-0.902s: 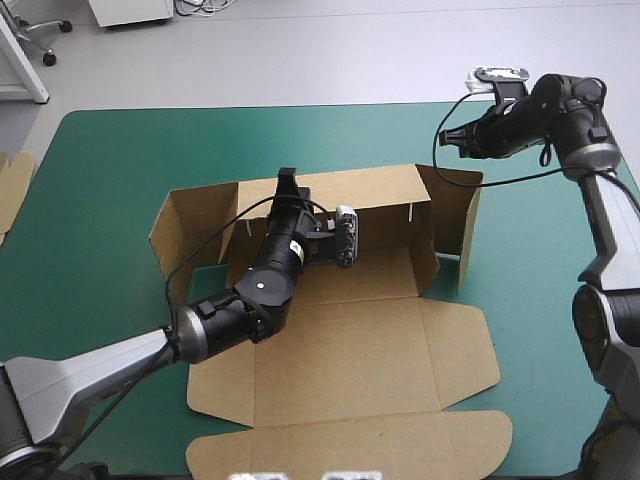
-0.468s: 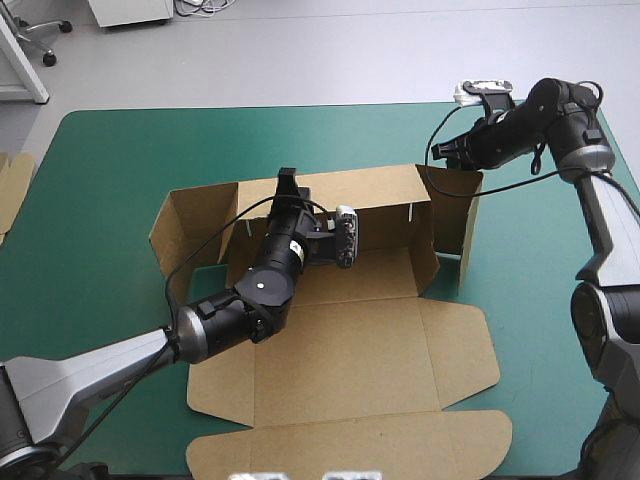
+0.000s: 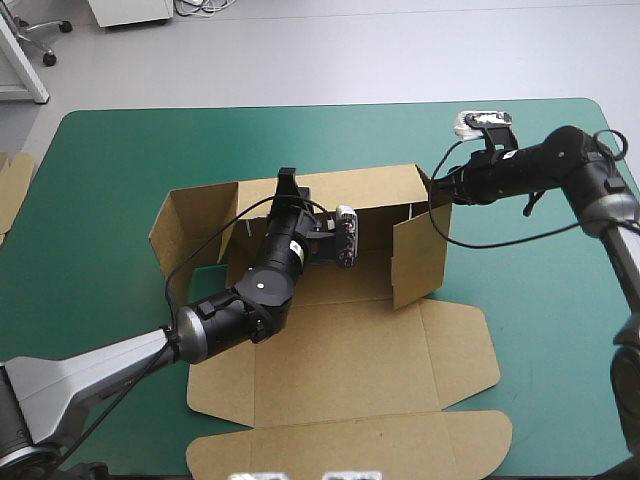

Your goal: Fold the box

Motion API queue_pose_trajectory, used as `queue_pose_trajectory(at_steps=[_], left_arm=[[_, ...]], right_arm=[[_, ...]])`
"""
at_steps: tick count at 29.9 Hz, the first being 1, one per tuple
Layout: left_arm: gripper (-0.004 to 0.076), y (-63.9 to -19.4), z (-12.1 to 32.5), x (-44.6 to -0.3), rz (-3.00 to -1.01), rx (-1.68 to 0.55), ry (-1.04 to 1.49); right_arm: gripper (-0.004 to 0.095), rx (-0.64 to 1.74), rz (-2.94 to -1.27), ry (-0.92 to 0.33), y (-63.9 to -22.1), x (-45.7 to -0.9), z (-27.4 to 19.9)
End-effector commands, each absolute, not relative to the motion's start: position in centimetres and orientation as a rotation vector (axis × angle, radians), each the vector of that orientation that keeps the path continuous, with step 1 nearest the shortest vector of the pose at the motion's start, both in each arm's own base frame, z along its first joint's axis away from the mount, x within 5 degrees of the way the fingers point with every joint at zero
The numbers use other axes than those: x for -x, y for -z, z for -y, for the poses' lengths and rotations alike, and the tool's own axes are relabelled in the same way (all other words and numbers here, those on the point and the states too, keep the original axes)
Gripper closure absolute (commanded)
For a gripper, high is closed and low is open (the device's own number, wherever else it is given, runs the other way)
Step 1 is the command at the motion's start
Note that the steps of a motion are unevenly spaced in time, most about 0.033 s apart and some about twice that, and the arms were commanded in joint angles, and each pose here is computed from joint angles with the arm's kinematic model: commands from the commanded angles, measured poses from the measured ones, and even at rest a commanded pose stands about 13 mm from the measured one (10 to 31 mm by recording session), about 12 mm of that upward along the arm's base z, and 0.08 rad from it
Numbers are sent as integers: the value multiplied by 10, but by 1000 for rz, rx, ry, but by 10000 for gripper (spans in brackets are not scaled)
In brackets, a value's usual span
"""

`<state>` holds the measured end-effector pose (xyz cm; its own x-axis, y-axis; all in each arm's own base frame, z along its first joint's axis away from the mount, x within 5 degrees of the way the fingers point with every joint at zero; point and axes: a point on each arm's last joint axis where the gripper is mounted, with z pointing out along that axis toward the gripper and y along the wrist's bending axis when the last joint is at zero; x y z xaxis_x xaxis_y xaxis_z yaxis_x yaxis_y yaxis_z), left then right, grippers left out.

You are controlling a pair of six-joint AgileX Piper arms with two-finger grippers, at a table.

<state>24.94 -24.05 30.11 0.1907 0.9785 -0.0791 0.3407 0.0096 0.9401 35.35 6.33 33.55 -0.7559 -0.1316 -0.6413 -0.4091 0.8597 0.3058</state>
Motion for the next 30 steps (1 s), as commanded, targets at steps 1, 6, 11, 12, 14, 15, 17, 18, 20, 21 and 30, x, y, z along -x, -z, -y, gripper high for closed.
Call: queue_pose_trajectory(at_steps=[1,6,11,12,14,15,17,18,20,21,30], left_arm=[[738,-321,241,-245,-1280,-1456,-817],[738,-321,241,-245,-1279,-1456,-816],[738,-321,241,-245,-1280,-1456,-817],[738,-321,241,-245,-1280,-1456,-817],[738,-321,241,-245,-1279,-1456,-816],[738,-321,241,-245,-1279,-1456,-816],[738,-321,241,-245,-1279,-1456,-816],[738,-321,241,-245,-1279,-1456,-816],[738,-321,241,-245,-1279,-1456,-816],[738,-321,241,-245,-1279,-1456,-816],[738,-321,241,-245,-1278,-1457,-814]], right_arm=[[694,386,-2223,-588,-355,-328,-63],[694,402,-2214,-649,-334,-314,-66],[694,427,-2210,-670,-326,-302,-68],[694,446,-2199,-672,-324,-299,-68],[694,489,-2179,-680,-321,-295,-70],[694,501,-2170,-693,-319,-292,-71],[694,497,-2162,-713,-317,-287,-71],[694,497,-2161,-721,-315,-284,-72],[694,512,-2154,-723,-312,-281,-72],[694,528,-2147,-724,-312,-279,-72],[693,669,-2107,-740,-308,-266,-76]])
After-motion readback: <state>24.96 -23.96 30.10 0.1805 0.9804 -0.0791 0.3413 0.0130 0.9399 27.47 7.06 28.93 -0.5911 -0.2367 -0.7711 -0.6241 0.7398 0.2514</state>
